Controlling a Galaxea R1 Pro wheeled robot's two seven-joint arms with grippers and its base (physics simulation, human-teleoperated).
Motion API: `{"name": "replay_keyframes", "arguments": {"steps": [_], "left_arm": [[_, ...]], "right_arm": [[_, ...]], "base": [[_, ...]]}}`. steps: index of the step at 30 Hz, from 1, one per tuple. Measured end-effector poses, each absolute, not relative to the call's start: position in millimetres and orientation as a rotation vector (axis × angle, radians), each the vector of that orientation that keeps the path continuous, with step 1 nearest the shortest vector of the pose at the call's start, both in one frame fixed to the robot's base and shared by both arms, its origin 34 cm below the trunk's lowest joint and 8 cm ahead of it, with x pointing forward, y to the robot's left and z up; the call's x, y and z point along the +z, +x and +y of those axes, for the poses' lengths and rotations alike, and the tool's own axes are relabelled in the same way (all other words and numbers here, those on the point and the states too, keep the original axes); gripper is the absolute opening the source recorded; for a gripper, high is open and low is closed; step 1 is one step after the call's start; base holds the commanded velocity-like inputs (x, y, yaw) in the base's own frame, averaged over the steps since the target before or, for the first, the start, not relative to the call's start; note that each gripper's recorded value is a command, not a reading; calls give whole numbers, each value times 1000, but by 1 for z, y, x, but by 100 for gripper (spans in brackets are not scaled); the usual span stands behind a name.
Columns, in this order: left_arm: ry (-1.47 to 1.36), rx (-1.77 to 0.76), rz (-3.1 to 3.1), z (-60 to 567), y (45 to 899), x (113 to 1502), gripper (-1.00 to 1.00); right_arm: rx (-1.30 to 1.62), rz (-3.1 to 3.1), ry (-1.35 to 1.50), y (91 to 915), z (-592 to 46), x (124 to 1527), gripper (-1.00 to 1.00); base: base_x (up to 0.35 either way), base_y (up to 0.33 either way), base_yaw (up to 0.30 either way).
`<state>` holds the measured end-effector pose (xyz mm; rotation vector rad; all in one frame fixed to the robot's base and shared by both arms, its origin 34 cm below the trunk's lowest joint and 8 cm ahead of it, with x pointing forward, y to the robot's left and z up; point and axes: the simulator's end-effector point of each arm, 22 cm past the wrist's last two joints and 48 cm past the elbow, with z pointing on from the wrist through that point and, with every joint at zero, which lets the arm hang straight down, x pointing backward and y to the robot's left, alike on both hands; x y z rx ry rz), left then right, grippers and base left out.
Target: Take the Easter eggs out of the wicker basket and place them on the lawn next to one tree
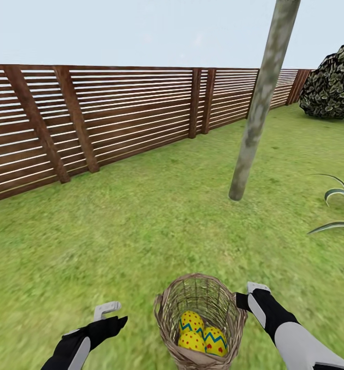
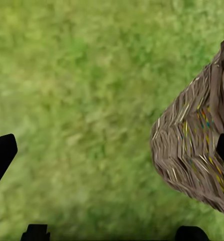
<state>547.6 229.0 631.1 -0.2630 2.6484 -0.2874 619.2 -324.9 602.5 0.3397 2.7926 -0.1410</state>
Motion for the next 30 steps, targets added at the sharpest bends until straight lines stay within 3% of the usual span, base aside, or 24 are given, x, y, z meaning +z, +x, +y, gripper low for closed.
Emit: {"name": "replay_keyframes", "arguments": {"steps": [20, 30], "left_arm": [[-265, -293, 2637, 229, 550, 633, 100], [-266, -292, 2643, 229, 548, 630, 100]], "right_arm": [[-131, 2793, 336, 619, -319, 603, -100], [-137, 2801, 335, 617, -320, 599, -100]], "base": [[291, 67, 2], [316, 171, 175]]}}
